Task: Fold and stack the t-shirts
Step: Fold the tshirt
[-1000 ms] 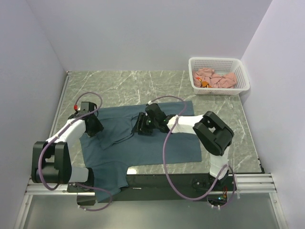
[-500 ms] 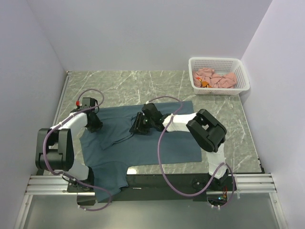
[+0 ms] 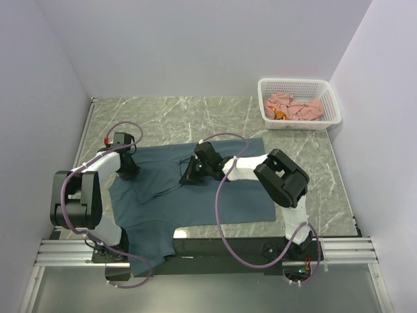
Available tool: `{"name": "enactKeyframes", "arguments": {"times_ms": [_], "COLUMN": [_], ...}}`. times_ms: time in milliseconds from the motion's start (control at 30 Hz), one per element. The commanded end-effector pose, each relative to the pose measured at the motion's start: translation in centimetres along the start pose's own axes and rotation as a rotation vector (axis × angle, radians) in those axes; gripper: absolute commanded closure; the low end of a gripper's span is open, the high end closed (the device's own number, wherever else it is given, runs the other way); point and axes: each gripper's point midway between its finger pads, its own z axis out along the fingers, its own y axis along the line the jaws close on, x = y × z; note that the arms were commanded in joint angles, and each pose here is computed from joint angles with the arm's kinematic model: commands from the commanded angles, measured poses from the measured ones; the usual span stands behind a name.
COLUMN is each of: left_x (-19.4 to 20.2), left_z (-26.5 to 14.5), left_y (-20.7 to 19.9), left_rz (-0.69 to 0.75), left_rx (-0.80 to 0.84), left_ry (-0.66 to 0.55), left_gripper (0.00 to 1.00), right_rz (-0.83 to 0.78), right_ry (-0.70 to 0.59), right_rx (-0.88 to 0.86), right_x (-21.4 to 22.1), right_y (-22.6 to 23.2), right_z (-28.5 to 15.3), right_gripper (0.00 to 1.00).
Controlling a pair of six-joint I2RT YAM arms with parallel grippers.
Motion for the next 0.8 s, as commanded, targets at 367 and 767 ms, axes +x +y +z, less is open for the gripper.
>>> {"name": "enactKeyframes", "arguments": {"times_ms": [367,767], "left_x": [-0.6,-0.8], "left_z": [0.4,0.3], "left_y": [1.2,1.5], "left_rz": [0.020,0.025], "left_rx": [-0.073,-0.085], "left_ry": [-0.020,-0.028], "left_gripper": [0.68,0.64], "right_rz": [-0.084,-0.171], "right_ry": [-0.013,-0.014], "right_rx": [-0.008,0.042], "right_x": [-0.2,-0.5], "right_y": [0.1,-0.4], "right_z": [-1.8,-2.7], "right_gripper": [0.98,0.89]}}
